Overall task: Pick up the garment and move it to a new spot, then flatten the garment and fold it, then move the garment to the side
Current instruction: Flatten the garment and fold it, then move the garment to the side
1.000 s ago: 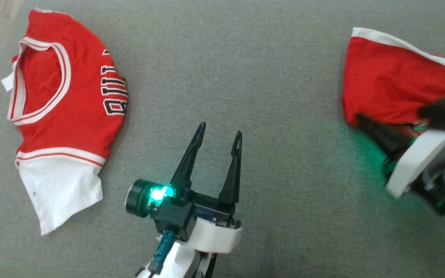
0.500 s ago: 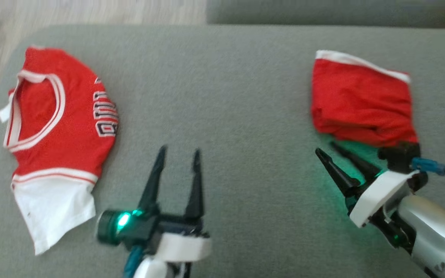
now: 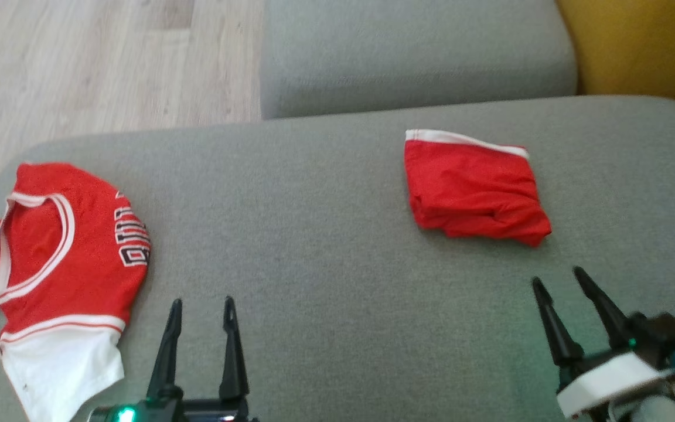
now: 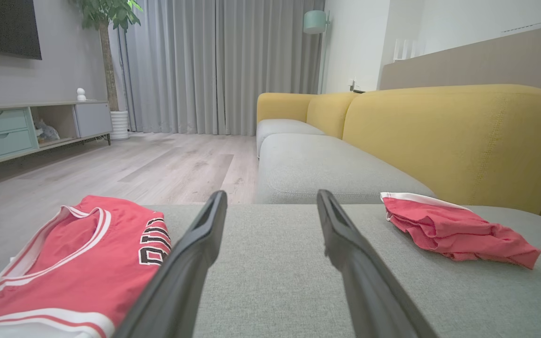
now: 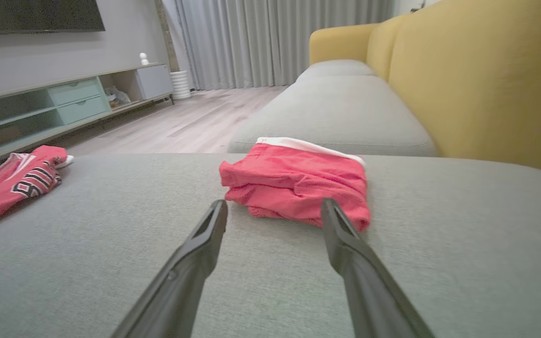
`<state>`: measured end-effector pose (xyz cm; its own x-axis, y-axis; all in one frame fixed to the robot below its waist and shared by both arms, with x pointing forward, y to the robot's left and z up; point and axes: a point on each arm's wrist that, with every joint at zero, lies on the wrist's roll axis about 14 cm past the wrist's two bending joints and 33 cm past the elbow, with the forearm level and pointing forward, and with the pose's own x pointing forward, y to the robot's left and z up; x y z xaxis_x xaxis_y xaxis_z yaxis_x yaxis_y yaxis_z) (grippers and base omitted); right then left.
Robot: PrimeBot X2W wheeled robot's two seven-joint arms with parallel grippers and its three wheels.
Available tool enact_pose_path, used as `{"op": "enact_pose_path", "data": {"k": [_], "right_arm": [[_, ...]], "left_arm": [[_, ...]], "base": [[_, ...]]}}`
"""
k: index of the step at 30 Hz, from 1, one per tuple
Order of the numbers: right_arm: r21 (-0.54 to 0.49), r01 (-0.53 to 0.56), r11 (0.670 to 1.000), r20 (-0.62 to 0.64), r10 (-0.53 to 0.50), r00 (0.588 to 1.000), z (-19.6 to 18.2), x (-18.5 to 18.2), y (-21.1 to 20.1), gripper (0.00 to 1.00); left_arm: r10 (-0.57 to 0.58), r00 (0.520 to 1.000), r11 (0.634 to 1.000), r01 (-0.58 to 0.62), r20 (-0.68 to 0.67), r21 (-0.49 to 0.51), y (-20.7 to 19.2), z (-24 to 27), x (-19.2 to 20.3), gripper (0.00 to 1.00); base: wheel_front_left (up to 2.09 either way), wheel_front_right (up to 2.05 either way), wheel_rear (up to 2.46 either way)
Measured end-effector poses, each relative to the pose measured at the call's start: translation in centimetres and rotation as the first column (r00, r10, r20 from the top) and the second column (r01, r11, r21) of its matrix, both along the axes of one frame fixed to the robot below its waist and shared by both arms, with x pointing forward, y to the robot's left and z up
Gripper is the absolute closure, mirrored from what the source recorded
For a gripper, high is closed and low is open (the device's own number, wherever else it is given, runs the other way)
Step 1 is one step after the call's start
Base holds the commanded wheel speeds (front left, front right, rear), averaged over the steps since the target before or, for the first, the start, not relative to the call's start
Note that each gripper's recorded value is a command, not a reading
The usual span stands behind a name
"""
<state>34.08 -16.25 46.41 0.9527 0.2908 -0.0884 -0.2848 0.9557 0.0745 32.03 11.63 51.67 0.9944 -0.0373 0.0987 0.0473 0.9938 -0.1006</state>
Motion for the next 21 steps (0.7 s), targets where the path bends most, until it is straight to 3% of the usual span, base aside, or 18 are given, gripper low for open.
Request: {"op": "enact_pose_path", "data": {"k": [8,21], "right_arm": [[-0.014,0.072,0.997,-0.002,-0.072,0.997,-0.9,-2.7,-0.3,0.00],[0.003,0.093,0.996,0.044,-0.093,0.995,0.5,-2.0,-0.3,0.00]], "left_arm": [[0.003,0.999,1.000,-0.002,-0.041,0.013,0.7,-1.4,-1.4,0.00],[0.010,0.997,1.000,-0.009,-0.079,0.015,1.1,-2.6,-2.0,0.00]], "base": [[0.00,0.00,0.00],[0.00,0.00,0.00]]}}
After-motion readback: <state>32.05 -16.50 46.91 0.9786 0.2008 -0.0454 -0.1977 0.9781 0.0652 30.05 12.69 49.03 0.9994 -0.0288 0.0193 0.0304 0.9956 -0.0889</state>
